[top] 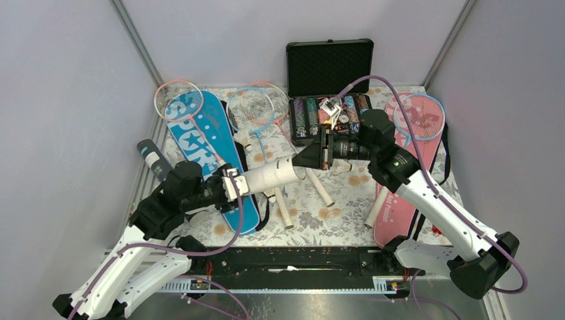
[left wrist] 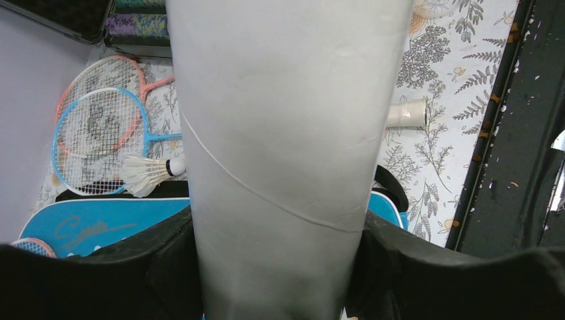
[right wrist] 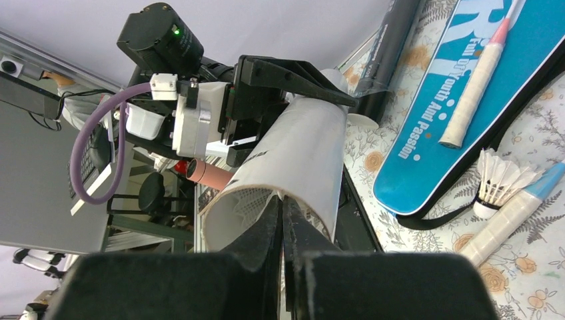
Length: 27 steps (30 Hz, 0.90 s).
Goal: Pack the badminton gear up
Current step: Place the shuttlecock at the shuttle tube.
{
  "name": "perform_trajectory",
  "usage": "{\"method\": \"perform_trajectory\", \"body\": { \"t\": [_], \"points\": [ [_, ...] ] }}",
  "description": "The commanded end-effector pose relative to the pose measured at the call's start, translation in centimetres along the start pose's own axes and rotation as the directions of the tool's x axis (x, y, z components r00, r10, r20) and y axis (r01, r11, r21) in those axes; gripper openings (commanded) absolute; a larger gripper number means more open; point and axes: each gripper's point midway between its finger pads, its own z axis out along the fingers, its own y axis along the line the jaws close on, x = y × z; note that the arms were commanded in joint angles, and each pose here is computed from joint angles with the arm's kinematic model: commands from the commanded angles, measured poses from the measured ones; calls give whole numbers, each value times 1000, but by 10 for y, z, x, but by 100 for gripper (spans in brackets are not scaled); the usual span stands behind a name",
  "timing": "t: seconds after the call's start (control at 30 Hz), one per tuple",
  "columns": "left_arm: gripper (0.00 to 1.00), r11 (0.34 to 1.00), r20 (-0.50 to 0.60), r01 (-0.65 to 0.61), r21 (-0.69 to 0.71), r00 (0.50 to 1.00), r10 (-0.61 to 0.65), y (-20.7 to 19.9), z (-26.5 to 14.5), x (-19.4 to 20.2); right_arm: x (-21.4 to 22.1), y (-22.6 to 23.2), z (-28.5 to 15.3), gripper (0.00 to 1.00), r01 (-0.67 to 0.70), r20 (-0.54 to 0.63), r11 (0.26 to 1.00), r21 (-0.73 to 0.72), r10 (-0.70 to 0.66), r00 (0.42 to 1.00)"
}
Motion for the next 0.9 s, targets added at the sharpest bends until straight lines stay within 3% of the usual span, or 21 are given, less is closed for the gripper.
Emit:
{"method": "perform_trajectory", "body": {
  "t": [0.0, 0.13, 0.27, 0.33, 0.43, 0.53, 0.67, 0.77, 0.87],
  "points": [
    [34, 999, 147, -47, -19, 988, 50, 10, 2, -37, -9, 3, 7, 0, 24, 42, 1000, -7, -23, 999],
    [34, 998, 131, -25, -53, 991, 32, 16, 7, -30, -9, -1, 2, 3, 24, 46, 999, 43, -26, 999],
    [33, 996, 91, -8, -94, 996, 16, 22, 12, -17, -10, 2, -11, 41, 11, 74, 994, 105, -18, 997],
    [33, 991, 76, -7, -132, 997, 17, 27, 13, -11, -12, 3, -21, 55, -3, 98, 987, 158, -13, 995],
    [32, 980, 66, -7, -198, 998, 21, 36, 13, -4, -12, -3, -39, 66, -27, 136, 965, 262, -9, 991],
    [32, 964, 53, -7, -266, 998, 22, 45, 11, 4, -2, -23, -60, 68, -73, 157, 912, 403, 9, 988],
    [32, 921, 34, -14, -390, 999, 29, 62, 0, 11, 18, -74, -85, 67, -160, 216, 779, 606, 32, 976],
    [32, 854, 17, -15, -521, 999, 28, 83, -15, 15, 50, -131, -107, 64, -255, 253, 581, 773, 86, 964],
    [32, 800, 20, -13, -600, 999, 31, 95, -30, 13, 85, -175, -123, 56, -347, 311, 391, 853, 153, 938]
  ]
}}
